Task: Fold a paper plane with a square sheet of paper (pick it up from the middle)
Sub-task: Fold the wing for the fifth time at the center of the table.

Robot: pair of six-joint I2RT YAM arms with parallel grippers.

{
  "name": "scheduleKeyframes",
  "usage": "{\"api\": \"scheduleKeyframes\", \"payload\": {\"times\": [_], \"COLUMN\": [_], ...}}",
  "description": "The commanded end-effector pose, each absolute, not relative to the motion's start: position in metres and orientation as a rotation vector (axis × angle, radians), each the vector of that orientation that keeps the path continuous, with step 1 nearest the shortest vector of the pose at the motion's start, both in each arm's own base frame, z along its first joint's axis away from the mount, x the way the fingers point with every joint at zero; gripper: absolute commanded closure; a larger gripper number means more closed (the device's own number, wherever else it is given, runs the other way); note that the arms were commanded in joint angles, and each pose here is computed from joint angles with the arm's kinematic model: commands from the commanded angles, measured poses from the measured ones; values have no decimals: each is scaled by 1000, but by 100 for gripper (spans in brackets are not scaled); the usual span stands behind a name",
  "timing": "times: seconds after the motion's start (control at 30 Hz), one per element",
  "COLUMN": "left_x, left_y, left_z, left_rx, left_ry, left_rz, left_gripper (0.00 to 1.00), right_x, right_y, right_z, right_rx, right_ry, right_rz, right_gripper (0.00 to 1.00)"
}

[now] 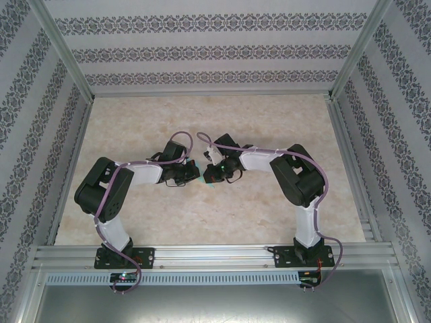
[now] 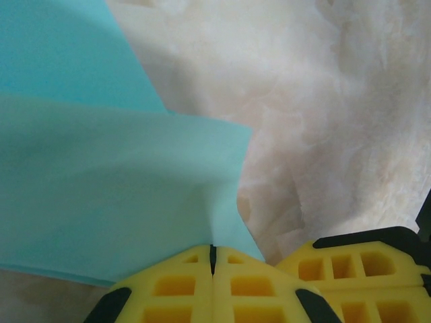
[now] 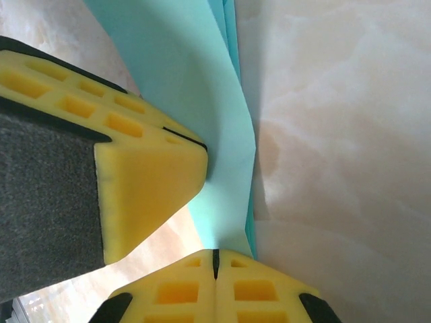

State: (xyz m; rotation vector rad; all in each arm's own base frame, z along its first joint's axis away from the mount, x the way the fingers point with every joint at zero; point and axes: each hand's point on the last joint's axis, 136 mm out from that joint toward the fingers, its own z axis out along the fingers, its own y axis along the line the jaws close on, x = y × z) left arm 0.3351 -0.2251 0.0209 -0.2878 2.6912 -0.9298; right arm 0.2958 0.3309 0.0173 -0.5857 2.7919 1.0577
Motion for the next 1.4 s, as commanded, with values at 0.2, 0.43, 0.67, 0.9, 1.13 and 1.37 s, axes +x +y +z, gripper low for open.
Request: {"api": "scheduleKeyframes", "payload": {"times": [0.2, 0.43, 0.67, 0.9, 1.13, 1.37], "left_x": [360, 369, 375, 376, 374, 367], "left_y": [-234, -212, -191, -173, -159, -137], "left_z": [67, 54, 35, 21, 8, -4], "left_rx": [-97, -196, -316, -368, -392, -472], "left_ry": [2530, 2550, 2564, 2580, 2606, 2620], "left_rz": [-935, -825, -773, -748, -695, -626], "left_gripper": [81, 80, 81, 82, 84, 85], "right_x": [284, 283, 282, 279, 276, 272], "right_y": [304, 303, 302, 300, 297, 289], "right_z": [-17, -22, -23, -27, -32, -40], "right_rx": [-539, -533, -534, -530, -515, -504], "right_ry": [2925, 2947, 2953, 2972, 2990, 3032], "right_rz": [900, 887, 886, 875, 867, 809], "right_gripper": [96, 96, 96, 96, 96, 96]}}
